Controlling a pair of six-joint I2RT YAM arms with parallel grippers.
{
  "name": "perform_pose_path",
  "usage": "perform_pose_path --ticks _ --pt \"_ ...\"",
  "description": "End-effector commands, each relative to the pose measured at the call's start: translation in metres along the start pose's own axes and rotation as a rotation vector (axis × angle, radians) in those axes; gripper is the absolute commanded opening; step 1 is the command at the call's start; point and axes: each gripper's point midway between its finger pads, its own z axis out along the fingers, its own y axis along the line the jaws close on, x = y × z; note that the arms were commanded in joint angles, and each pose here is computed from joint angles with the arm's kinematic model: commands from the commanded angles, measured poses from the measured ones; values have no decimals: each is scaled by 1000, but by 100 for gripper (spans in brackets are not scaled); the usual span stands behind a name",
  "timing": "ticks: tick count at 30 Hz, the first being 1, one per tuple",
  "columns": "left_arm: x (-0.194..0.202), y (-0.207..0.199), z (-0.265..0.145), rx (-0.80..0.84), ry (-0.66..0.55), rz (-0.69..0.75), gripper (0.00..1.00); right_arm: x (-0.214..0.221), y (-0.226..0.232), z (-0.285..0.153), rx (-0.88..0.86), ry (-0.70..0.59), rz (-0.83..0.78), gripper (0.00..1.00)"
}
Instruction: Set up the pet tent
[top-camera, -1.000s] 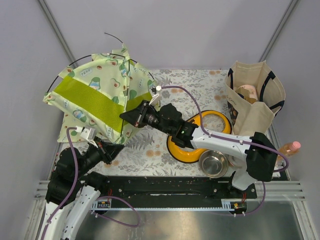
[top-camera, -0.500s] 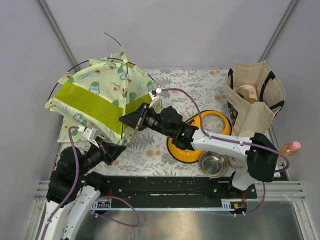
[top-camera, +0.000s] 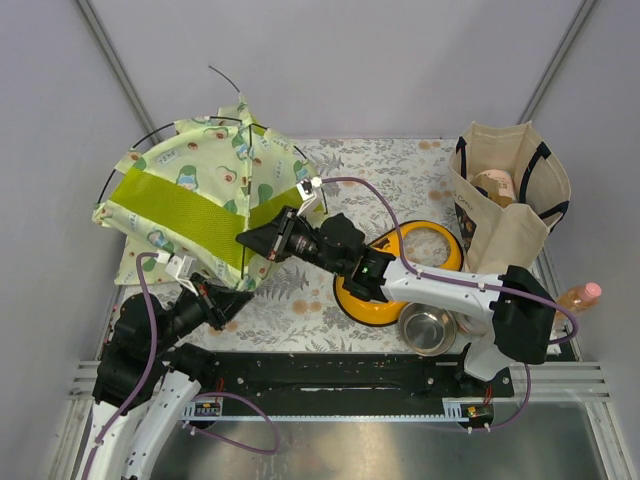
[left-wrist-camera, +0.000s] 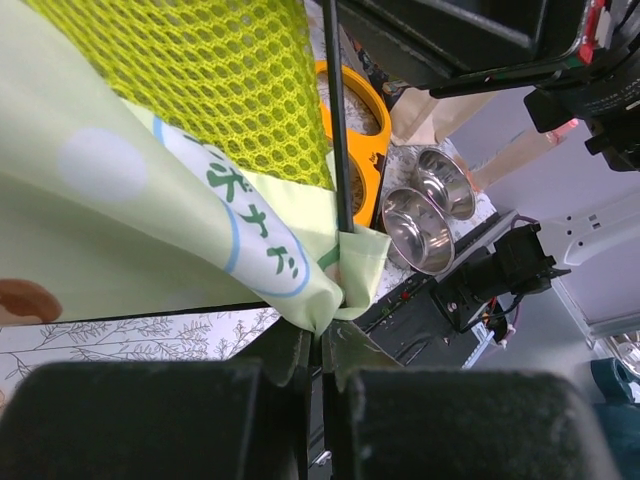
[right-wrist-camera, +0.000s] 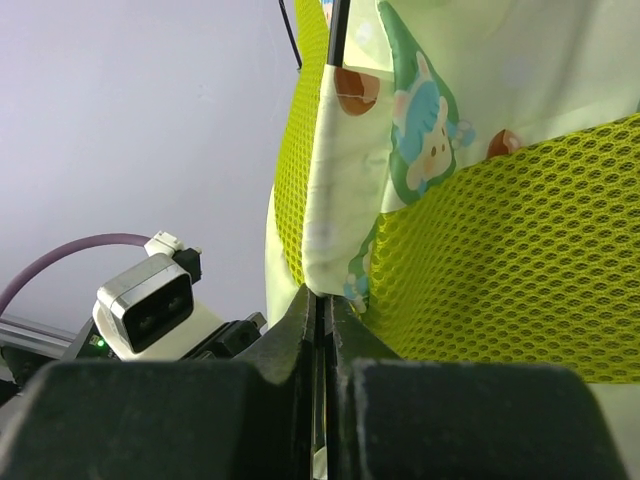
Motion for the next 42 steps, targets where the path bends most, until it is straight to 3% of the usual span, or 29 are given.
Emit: perform_pose_path --ticks 1,6,11,13,22,29,31,34,39,42 --pt "-5 -36 -7 178 10 30 0 -27 -26 15 105 -141 -74 0" --pt "0 -45 -18 220 20 79 15 -31 -27 17 116 -156 -106 0" --pt "-15 -41 -27 162 -70 108 52 -22 -25 12 88 -120 -113 0" --pt "-24 -35 -30 111 -121 108 62 -13 -31 10 83 -89 -122 0" --pt "-53 -27 -45 11 -283 81 79 34 -74 4 116 74 -227 0" --pt "-69 -7 -40 -108 -337 48 83 67 -149 -23 338 224 -405 1" --pt "-74 2 -40 -168 -344 31 84 66 -168 -37 413 242 -460 9" --pt "-84 21 -44 -290 -384 10 84 65 -182 -60 481 267 -512 31" --pt "-99 35 -48 -399 -405 34 84 42 -156 -83 481 250 -556 68" --pt "-107 40 -45 -437 -402 60 84 18 -133 -86 474 199 -593 78"
